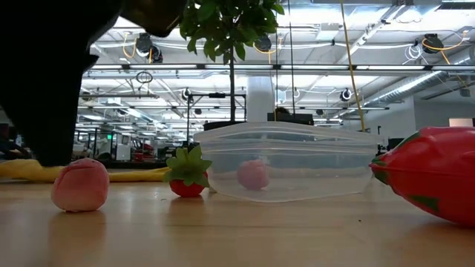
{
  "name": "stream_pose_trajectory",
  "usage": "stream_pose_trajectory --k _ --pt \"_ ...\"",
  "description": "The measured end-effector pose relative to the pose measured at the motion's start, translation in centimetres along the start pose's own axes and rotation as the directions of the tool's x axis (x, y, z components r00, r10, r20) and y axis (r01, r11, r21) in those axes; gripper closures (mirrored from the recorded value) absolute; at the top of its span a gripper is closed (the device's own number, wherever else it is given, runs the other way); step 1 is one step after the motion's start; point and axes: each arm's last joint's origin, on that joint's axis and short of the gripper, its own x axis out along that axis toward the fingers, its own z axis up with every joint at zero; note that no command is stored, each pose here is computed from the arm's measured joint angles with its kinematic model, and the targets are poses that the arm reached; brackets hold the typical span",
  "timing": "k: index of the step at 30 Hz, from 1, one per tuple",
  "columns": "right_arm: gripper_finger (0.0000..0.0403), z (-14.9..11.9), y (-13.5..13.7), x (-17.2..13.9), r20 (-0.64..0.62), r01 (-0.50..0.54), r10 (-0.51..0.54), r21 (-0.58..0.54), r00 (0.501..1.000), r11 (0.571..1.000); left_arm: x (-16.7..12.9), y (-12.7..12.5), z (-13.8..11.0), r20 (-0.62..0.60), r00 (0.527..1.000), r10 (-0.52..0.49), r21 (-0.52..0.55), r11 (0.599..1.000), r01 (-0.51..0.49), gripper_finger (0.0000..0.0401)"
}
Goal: Pick and placing Produce into tupperware
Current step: Put the lychee into the transparent bin
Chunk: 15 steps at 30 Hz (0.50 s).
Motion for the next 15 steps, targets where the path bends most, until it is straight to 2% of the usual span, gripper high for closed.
stream_pose_trajectory --k 9,15 --pt "0.0174 0.0 0.0 0.0 -0.001 0.0 0.0 0.0 1.0 1.0 1.4 0.8 0.5 -0.005 0.999 0.036 0.001 0.999 -0.036 0.016" --pt "0.0174 0.0 0.0 0.0 0.0 0.0 0.0 0.0 1.0 1.0 1.9 0.6 0.9 0.01 1.0 -0.006 0.027 1.0 0.006 0.016"
